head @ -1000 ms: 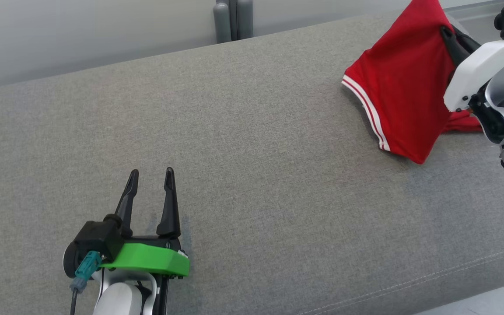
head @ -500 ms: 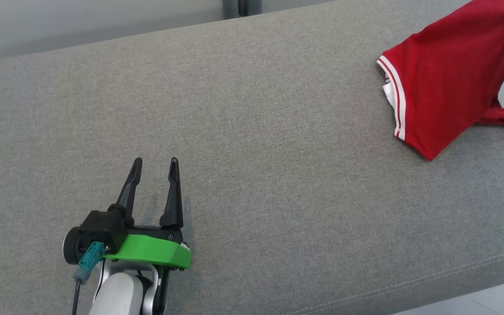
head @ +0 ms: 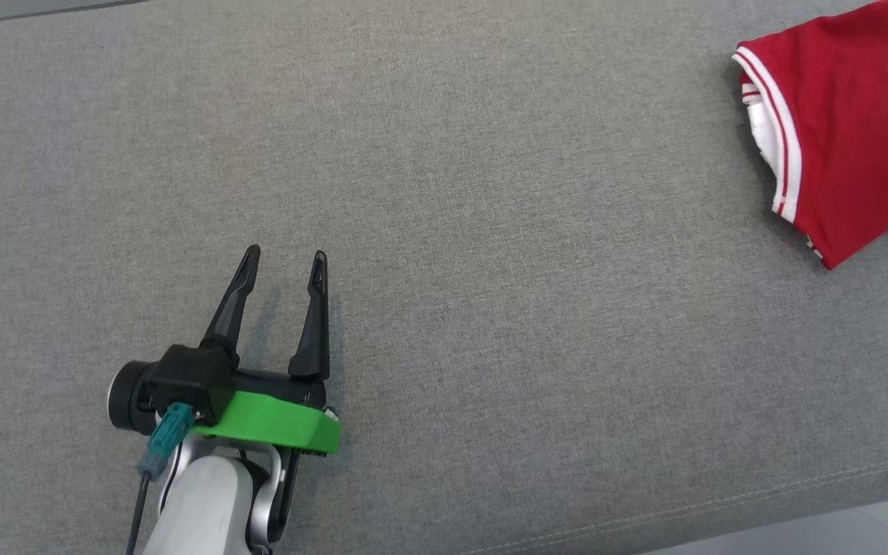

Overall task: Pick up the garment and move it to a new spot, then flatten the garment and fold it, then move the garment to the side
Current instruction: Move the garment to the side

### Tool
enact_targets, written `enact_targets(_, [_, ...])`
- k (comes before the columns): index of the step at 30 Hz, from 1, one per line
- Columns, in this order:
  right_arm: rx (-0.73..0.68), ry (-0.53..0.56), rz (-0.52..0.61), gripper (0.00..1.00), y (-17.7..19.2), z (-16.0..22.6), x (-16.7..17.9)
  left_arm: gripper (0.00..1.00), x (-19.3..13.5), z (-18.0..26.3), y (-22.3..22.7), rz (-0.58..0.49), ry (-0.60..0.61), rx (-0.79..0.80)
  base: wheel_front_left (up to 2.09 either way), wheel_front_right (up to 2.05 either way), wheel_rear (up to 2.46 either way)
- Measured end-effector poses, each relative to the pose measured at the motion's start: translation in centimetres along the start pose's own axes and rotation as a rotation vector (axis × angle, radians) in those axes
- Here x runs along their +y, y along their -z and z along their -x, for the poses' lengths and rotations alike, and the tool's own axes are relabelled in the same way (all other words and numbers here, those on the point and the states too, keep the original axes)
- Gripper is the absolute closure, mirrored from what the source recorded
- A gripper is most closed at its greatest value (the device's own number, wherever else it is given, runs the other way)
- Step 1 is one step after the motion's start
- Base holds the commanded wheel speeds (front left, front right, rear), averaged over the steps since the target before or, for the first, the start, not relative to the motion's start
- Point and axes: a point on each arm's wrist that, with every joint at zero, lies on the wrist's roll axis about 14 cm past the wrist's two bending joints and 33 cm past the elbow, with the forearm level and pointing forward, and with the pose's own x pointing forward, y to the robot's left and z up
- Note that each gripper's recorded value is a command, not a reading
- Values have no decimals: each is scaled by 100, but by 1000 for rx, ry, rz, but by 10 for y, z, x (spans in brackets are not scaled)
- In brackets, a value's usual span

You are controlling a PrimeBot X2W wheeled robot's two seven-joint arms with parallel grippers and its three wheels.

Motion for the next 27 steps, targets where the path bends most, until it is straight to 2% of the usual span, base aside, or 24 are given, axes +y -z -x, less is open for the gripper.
enact_targets(3, [42,26,26,100,18,-5,-9,0,4,-3,5,-7,-1,12,0,0,0])
enact_targets(6, [80,21,106,100,32,-11,-10,0,8,-3,13,-12,-5,37,0,0,0])
enact_targets(15, [141,26,180,100,60,-26,-8,0,17,-8,23,-33,-3,68,0,0,0])
enact_targets(16, [138,38,177,96,59,-27,-13,0,17,-8,23,-34,-2,70,0,0,0])
enact_targets(17, [140,50,177,69,60,-27,-17,0,17,-9,24,-36,0,73,0,0,0])
enact_targets(18, [145,57,185,48,61,-27,-20,0,16,-9,25,-37,2,74,0,0,0])
enact_targets(19, [149,63,187,0,62,-26,-22,0,16,-10,25,-36,4,76,0,0,0])
enact_targets(27, [150,98,171,0,65,-18,-31,0,8,-14,20,-37,29,64,0,0,0])
